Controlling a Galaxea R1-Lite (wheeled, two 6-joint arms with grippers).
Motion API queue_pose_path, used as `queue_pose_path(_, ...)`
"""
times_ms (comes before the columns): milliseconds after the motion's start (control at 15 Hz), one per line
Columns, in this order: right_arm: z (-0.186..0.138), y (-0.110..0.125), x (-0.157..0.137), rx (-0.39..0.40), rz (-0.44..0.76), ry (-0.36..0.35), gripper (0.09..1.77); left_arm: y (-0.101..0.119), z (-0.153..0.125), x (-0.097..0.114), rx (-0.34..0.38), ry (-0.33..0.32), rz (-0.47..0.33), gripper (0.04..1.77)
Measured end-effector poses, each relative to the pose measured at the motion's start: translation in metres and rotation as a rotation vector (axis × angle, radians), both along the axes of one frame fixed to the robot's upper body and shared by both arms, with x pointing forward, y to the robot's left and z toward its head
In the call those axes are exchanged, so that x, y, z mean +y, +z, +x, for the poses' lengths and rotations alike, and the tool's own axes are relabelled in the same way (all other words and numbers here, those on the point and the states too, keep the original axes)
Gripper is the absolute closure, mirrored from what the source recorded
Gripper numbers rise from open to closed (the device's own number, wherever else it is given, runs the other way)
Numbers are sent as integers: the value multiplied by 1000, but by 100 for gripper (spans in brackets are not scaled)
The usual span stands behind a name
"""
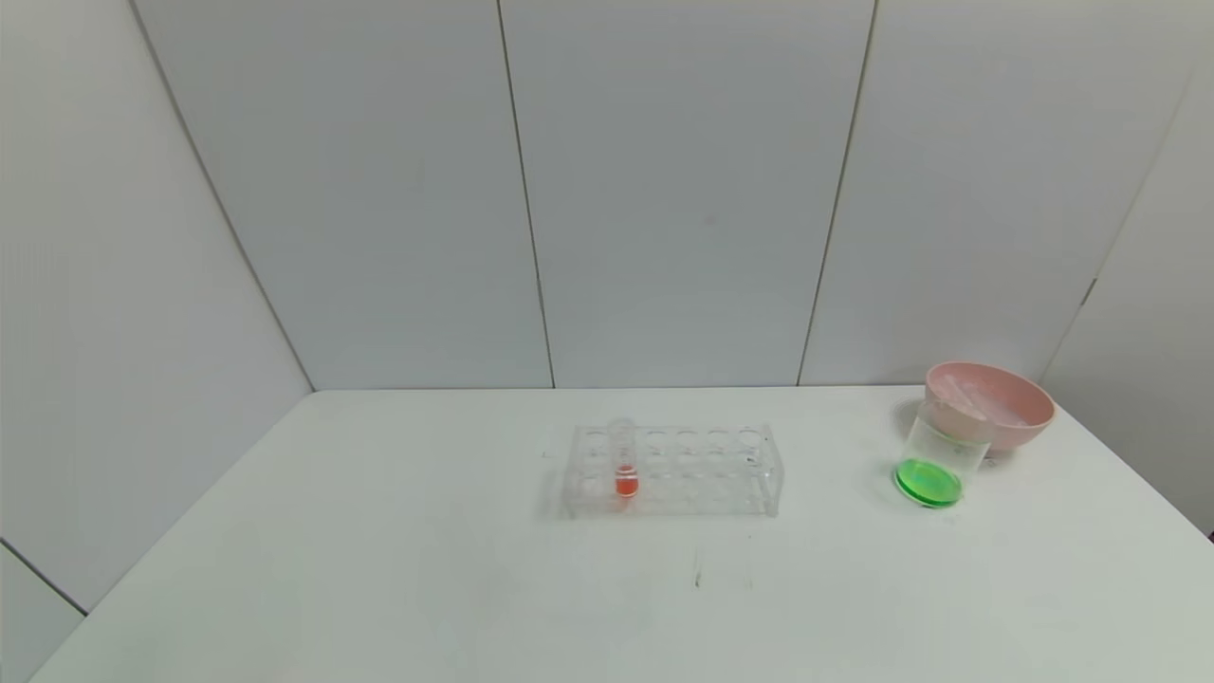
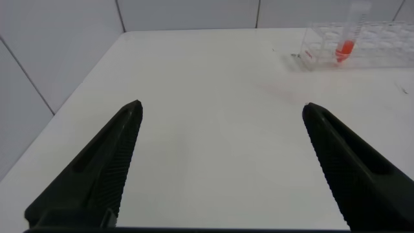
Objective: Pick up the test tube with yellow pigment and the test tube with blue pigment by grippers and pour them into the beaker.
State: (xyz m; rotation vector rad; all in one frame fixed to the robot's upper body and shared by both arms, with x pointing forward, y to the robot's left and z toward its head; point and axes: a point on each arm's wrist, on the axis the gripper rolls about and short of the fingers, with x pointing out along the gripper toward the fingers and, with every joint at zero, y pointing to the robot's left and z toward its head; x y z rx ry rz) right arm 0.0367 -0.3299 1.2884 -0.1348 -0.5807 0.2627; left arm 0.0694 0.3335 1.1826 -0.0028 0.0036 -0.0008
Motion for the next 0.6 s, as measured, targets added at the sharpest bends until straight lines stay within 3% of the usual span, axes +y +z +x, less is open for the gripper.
queue_pose_path(133, 7, -24, -2, 23, -22, -136, 16, 0, 0, 0, 0, 1, 0, 5)
queue_pose_path(267, 19, -52, -4, 121, -42, -197, 16, 0, 0, 0, 0, 0, 0, 5)
queue_pose_path(533, 32, -100, -5, 503, -58, -248, 15, 0, 0, 0, 0, 0, 0, 5)
queue_pose_path(600, 32, -105, -5, 554, -9, -251, 15, 0, 0, 0, 0, 1, 0, 5)
